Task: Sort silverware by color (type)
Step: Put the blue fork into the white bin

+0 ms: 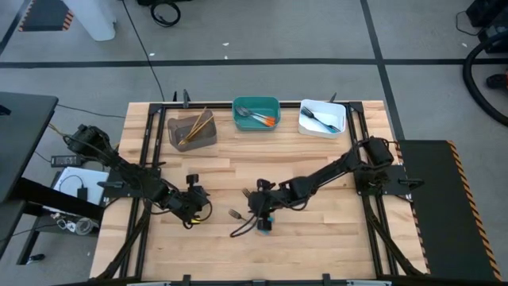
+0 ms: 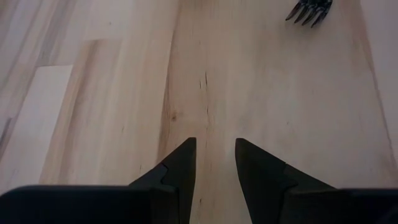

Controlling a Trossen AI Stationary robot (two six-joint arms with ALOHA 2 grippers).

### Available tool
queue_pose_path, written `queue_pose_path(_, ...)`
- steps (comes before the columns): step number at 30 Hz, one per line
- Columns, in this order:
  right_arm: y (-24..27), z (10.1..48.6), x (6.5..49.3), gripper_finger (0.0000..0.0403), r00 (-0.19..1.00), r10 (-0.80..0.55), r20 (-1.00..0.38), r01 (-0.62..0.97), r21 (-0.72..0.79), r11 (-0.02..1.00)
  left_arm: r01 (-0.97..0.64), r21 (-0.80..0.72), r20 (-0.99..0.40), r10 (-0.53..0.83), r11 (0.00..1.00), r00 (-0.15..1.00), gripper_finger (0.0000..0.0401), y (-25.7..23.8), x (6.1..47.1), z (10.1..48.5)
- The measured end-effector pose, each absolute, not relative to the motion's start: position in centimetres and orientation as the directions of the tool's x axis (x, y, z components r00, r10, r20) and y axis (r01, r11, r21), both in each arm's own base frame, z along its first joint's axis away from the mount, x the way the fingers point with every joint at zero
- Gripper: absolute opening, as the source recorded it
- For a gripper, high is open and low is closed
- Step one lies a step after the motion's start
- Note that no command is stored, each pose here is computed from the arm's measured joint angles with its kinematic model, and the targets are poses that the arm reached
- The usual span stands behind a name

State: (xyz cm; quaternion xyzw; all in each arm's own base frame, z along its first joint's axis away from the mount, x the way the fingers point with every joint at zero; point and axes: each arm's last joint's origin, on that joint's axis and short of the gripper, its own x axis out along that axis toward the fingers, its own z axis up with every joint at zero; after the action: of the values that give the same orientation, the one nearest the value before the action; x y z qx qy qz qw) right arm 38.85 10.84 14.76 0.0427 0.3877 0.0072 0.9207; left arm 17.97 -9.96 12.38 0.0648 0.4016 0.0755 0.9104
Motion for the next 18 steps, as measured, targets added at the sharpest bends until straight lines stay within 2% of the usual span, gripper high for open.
queue_pose_path(9, 12.8, 14.7, 39.8, 0.011, 0.725, 0.059, -0.687, 0.023, 0.109, 0.994, 0.028, 0.215, -0.723, 0.14, 0.976, 0.677, 0.0121, -11.6, 19.3, 15.0)
queue_pose_path(18, 13.9, 13.5, 41.1, 0.011, 0.703, 0.014, -0.712, 0.058, 0.077, 0.995, 0.033, 0.17, -0.719, 0.101, 0.985, 0.688, 0.0121, -12.9, 19.0, 15.7)
